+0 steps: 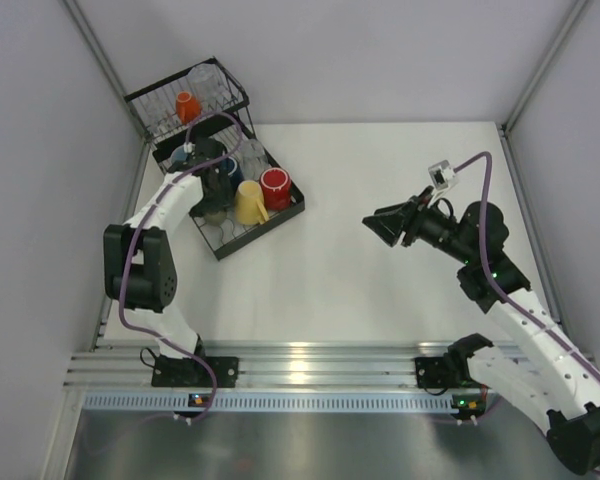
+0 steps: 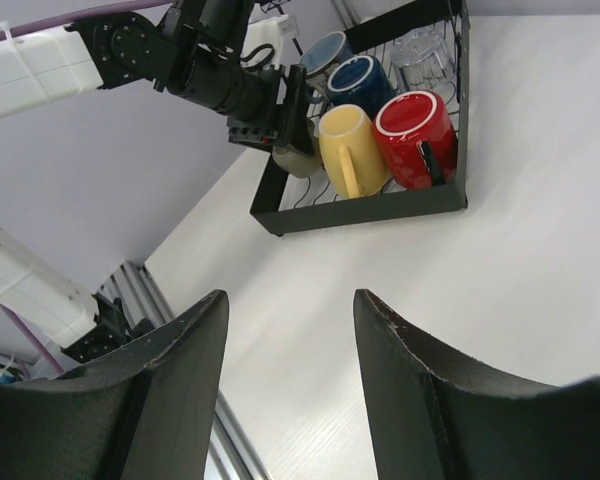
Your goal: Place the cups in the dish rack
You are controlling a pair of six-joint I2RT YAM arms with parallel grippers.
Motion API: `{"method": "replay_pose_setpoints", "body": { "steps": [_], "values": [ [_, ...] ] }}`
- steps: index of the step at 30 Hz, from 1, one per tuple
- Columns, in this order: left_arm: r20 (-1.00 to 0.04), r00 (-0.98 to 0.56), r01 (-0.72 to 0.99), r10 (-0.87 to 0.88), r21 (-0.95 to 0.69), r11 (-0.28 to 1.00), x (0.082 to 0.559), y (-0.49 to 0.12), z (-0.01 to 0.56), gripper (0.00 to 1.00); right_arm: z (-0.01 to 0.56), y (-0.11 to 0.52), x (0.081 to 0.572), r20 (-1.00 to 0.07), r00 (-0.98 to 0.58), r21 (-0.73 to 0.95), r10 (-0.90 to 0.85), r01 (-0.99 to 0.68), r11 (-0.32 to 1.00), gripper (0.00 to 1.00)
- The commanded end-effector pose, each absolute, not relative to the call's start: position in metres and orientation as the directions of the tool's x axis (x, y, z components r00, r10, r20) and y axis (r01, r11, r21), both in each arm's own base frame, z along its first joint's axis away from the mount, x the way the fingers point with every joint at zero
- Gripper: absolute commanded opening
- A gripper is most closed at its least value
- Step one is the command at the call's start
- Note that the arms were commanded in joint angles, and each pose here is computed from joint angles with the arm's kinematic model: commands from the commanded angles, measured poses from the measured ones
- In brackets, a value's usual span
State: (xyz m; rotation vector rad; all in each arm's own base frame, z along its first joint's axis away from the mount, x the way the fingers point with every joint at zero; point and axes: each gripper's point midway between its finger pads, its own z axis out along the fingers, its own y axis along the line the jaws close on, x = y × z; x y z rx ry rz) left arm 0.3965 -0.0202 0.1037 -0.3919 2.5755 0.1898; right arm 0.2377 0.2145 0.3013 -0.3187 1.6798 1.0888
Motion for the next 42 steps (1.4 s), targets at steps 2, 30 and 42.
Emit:
{"method": "replay_pose_setpoints", "body": {
  "steps": [2,30,42],
  "values": [
    [-0.524,-0.810,-0.340,-0.264,0.053,0.939,0.400,-0.015,0.100,0.07,0.329,0.205,0.240,-0.893,-0.322,0.450,0.316,-0.683,0.576,0.54],
    [-0.543,-0.794,-0.330,-0.273,0.007,0.944,0.407,-0.018,0.114,0.73,0.322,0.200,0.241,-0.889,-0.328,0.458,0.320,-0.658,0.598,0.54],
    [-0.606,-0.751,-0.320,-0.262,-0.012,0.947,0.408,-0.016,0.146,0.80,0.327,0.198,0.239,-0.888,-0.321,0.458,0.328,-0.655,0.600,0.55]
  ]
}}
